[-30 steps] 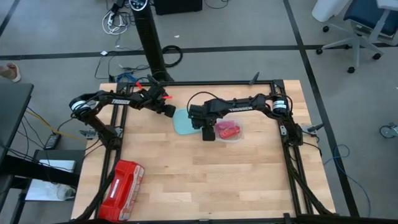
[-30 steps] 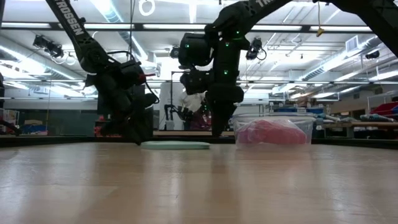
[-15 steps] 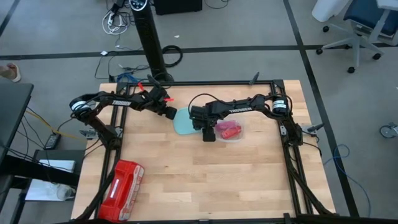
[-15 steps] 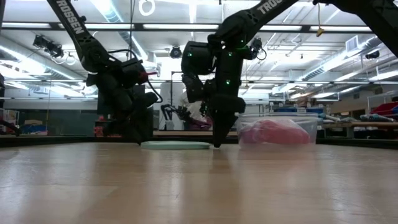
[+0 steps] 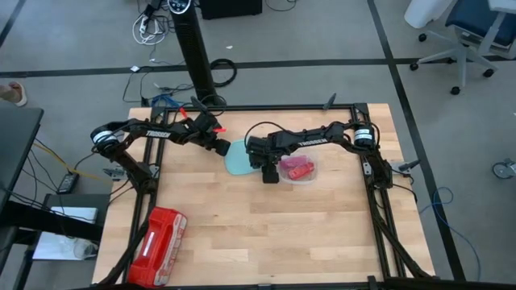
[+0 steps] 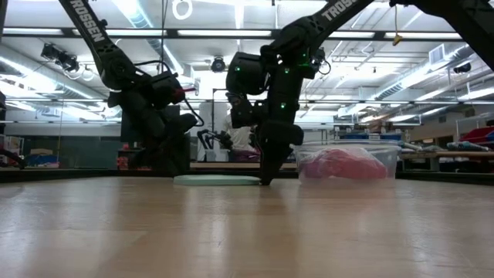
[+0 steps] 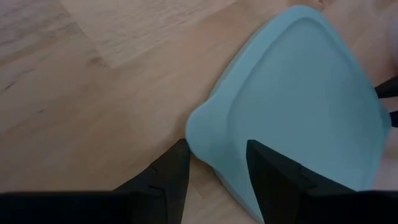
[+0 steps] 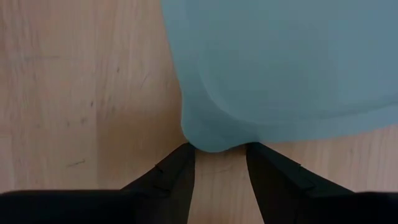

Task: Roll bandage
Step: Close the green tupperware

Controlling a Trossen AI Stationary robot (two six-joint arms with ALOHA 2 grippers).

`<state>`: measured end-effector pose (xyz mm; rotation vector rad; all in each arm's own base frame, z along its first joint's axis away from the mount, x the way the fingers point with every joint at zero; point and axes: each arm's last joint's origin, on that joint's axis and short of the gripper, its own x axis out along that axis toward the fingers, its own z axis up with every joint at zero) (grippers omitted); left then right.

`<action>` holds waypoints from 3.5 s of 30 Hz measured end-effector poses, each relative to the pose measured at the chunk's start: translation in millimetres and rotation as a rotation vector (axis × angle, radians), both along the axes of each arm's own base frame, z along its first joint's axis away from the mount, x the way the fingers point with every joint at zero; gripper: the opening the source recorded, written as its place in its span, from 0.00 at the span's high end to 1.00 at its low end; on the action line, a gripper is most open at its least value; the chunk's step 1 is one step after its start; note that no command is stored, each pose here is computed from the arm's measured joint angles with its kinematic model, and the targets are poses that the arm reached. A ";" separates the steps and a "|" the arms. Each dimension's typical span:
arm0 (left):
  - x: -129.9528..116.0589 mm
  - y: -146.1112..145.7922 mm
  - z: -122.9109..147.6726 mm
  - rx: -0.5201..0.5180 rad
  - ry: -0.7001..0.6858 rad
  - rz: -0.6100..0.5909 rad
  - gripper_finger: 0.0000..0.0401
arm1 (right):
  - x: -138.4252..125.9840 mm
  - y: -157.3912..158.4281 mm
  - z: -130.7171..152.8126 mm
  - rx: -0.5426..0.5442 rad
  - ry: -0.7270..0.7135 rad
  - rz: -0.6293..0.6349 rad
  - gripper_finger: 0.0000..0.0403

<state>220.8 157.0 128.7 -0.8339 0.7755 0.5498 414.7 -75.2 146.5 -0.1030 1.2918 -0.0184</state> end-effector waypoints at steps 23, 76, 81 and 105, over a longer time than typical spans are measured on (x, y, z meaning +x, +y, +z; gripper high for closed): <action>0.5 -0.2 0.3 0.010 -0.005 -0.022 0.59 | 0.0 -1.6 -0.9 0.013 -0.003 -0.010 0.63; 0.5 -1.5 0.5 -0.014 -0.016 -0.049 0.59 | 1.5 -0.6 -0.9 -0.006 -0.011 -0.029 0.63; 0.5 -1.5 0.6 -0.015 -0.018 -0.052 0.59 | 1.5 -0.6 -1.0 -0.006 -0.011 -0.028 0.63; 2.1 -1.2 1.8 0.024 -0.055 -0.106 0.95 | 1.9 1.3 -1.0 -0.031 -0.007 0.000 0.63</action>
